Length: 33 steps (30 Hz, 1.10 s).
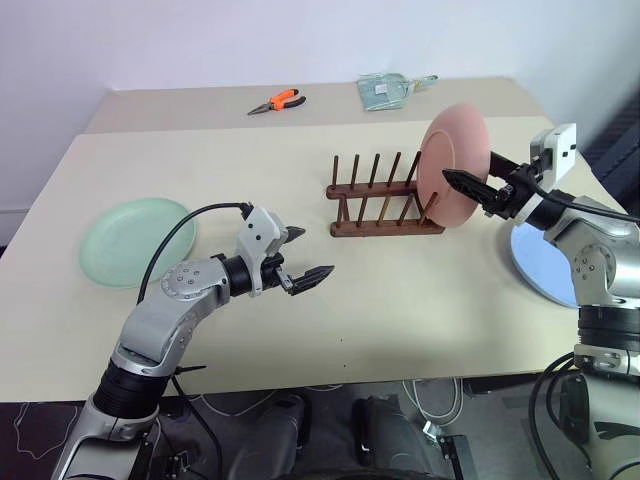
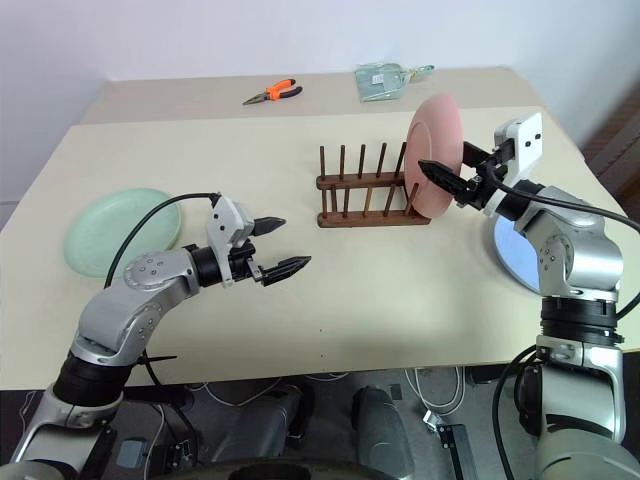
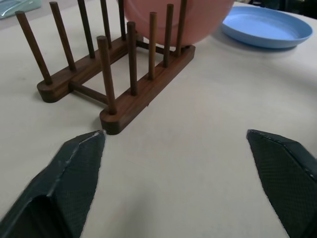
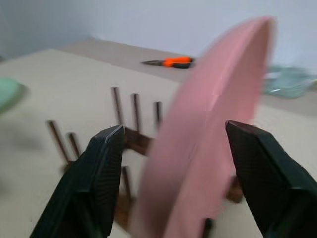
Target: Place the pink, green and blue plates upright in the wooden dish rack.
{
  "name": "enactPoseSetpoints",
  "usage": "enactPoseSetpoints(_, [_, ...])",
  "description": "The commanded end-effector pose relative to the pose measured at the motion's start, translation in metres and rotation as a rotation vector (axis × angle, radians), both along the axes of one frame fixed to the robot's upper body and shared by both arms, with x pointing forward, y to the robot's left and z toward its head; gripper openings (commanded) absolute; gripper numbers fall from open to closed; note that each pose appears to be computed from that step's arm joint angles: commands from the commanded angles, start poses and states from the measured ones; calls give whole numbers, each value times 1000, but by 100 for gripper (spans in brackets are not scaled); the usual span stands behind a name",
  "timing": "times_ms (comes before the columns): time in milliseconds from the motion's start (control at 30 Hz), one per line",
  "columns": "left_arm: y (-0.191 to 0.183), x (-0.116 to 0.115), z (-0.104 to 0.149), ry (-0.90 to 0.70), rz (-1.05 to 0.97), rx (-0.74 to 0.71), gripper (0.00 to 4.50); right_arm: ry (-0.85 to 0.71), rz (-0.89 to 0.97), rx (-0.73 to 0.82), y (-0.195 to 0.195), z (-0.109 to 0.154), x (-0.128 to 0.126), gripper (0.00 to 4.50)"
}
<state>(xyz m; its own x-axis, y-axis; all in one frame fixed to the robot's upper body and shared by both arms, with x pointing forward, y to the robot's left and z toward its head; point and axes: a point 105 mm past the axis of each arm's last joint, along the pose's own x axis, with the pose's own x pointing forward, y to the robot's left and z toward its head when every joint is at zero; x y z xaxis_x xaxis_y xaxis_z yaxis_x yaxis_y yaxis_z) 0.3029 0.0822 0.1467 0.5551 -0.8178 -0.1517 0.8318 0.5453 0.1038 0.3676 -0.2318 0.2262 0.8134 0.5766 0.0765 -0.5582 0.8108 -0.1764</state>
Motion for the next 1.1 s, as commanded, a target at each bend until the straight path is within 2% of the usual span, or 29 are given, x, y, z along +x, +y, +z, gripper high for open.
enactPoseSetpoints(33, [11,11,10,-70,77,7,450,-149,-75,-104,-8,25,-4,300])
enactPoseSetpoints(233, [58,41,23,-114,379,-67,450,-364,-217,-202,-18,69,-6,300])
enactPoseSetpoints(333, [119,60,35,-130,725,-163,450,-464,-170,-262,2,95,-14,387])
enactPoseSetpoints(367, [142,63,37,-126,844,-194,450,-488,-131,-287,14,100,-17,433])
enactPoseSetpoints(400, [163,63,38,-125,955,-212,450,-505,-83,-319,27,102,-20,447])
enactPoseSetpoints(467, [189,60,39,-128,1101,-222,450,-525,-17,-361,46,101,-25,447])
enactPoseSetpoints(533, [231,49,37,-118,1337,-229,450,-548,78,-369,75,100,-33,447])
enactPoseSetpoints(600, [278,25,28,-106,1599,-160,450,-533,219,-421,112,81,-42,447])
enactPoseSetpoints(667, [303,5,18,-62,1751,-157,450,-511,326,-467,139,57,-49,447])
enactPoseSetpoints(800, [306,-11,-2,59,1816,-235,450,-451,455,-427,170,26,-61,447])
enactPoseSetpoints(900, [294,-12,-21,204,1780,-341,450,-438,480,-422,177,17,-63,447])
enactPoseSetpoints(1000, [274,-11,-45,384,1715,-510,450,-428,484,-430,179,11,-61,447])
enactPoseSetpoints(1033, [271,-10,-47,409,1703,-565,397,-427,482,-433,179,10,-60,450])
enactPoseSetpoints(1100, [266,-9,-47,432,1686,-628,319,-427,479,-439,178,9,-59,450])
